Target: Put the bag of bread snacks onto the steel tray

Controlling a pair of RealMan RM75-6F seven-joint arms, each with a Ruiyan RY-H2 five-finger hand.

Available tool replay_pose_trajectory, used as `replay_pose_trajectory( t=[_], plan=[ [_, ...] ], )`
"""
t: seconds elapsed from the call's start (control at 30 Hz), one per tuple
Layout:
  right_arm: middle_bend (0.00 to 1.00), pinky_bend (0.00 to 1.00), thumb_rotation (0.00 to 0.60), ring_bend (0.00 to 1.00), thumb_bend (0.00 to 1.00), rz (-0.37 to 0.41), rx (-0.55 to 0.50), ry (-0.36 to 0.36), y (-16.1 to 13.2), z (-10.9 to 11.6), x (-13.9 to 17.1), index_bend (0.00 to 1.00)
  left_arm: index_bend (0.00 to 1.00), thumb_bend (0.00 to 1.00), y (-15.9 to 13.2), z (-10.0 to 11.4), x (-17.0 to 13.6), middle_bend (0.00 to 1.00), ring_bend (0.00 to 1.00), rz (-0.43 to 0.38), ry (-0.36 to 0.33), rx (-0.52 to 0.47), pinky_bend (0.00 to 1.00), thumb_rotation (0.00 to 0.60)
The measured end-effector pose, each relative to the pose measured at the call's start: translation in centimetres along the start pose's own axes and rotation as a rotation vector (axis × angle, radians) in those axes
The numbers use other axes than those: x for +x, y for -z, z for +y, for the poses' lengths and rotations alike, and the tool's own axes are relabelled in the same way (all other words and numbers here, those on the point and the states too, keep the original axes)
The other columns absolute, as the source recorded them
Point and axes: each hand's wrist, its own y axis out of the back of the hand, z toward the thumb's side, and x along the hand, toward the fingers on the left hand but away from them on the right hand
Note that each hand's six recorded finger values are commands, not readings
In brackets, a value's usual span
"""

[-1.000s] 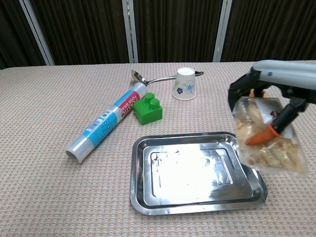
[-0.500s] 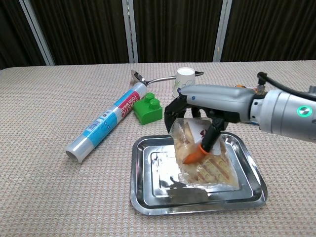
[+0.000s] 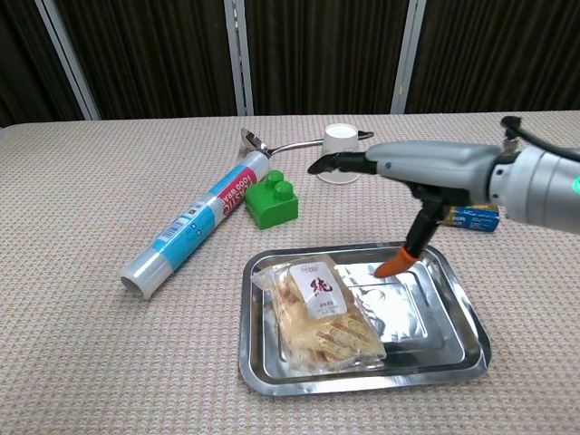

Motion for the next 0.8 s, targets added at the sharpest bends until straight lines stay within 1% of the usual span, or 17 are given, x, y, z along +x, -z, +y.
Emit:
replay_pose_trajectory(
  t=[0.03, 0.1, 0.17, 0.27, 0.37, 0.43, 0.53, 0.6, 0.7, 0.8],
  plan=[
    [0.03, 0.14, 0.600, 0.00, 0.06, -0.022, 0.003, 0.019, 0.8, 0.5, 0.6, 0.02, 0.07, 0.00, 0.0, 0.0, 0.0, 0.00, 0.00, -0.001, -0.001, -0.002, 0.00, 0.534],
    [0.09, 0.20, 0.600, 0.02, 0.06, -0.056, 0.000, 0.053, 2.0, 1.2, 1.5, 0.08, 0.07, 0.00, -0.1, 0.0, 0.1, 0.00, 0.00, -0.003, -0.002, -0.004, 0.00, 0.534],
    [0.13, 0.22, 0.600, 0.05, 0.06, -0.099, -0.006, 0.099, 3.4, 1.8, 2.8, 0.13, 0.07, 0.00, -0.1, -0.1, 0.1, 0.00, 0.00, -0.002, -0.002, -0.003, 0.00, 0.535],
    [0.16, 0.23, 0.600, 0.07, 0.06, -0.167, -0.011, 0.171, 5.6, 2.6, 4.9, 0.18, 0.07, 0.00, -0.2, -0.1, 0.2, 0.00, 0.00, -0.004, -0.005, -0.004, 0.00, 0.536],
    [0.16, 0.22, 0.600, 0.08, 0.06, -0.241, -0.003, 0.243, 7.8, 3.1, 7.8, 0.19, 0.07, 0.00, -0.4, -0.2, 0.2, 0.00, 0.00, -0.009, -0.008, -0.002, 0.00, 0.535],
    [0.15, 0.21, 0.600, 0.06, 0.06, -0.291, 0.011, 0.281, 9.2, 3.1, 9.8, 0.19, 0.07, 0.00, -0.6, -0.2, 0.3, 0.00, 0.00, -0.011, -0.009, -0.005, 0.00, 0.534],
    [0.11, 0.16, 0.600, 0.02, 0.06, -0.385, 0.045, 0.338, 11.2, 2.8, 13.6, 0.16, 0.07, 0.00, -0.8, -0.2, 0.2, 0.00, 0.00, -0.013, -0.014, -0.006, 0.00, 0.537],
    [0.07, 0.11, 0.600, 0.00, 0.06, -0.432, 0.065, 0.365, 12.0, 2.5, 15.6, 0.12, 0.07, 0.00, -0.9, -0.2, 0.2, 0.00, 0.00, -0.015, -0.016, -0.007, 0.00, 0.537],
    [0.02, 0.04, 0.600, 0.00, 0.06, -0.507, 0.094, 0.404, 13.0, 2.2, 18.9, 0.09, 0.08, 0.00, -1.0, -0.2, 0.1, 0.00, 0.00, -0.016, -0.021, -0.009, 0.00, 0.534],
    [0.00, 0.00, 0.600, 0.00, 0.06, -0.569, 0.116, 0.423, 13.6, 1.8, 21.8, 0.08, 0.08, 0.00, -1.2, -0.1, -0.1, 0.00, 0.00, -0.017, -0.025, -0.011, 0.00, 0.532]
  ],
)
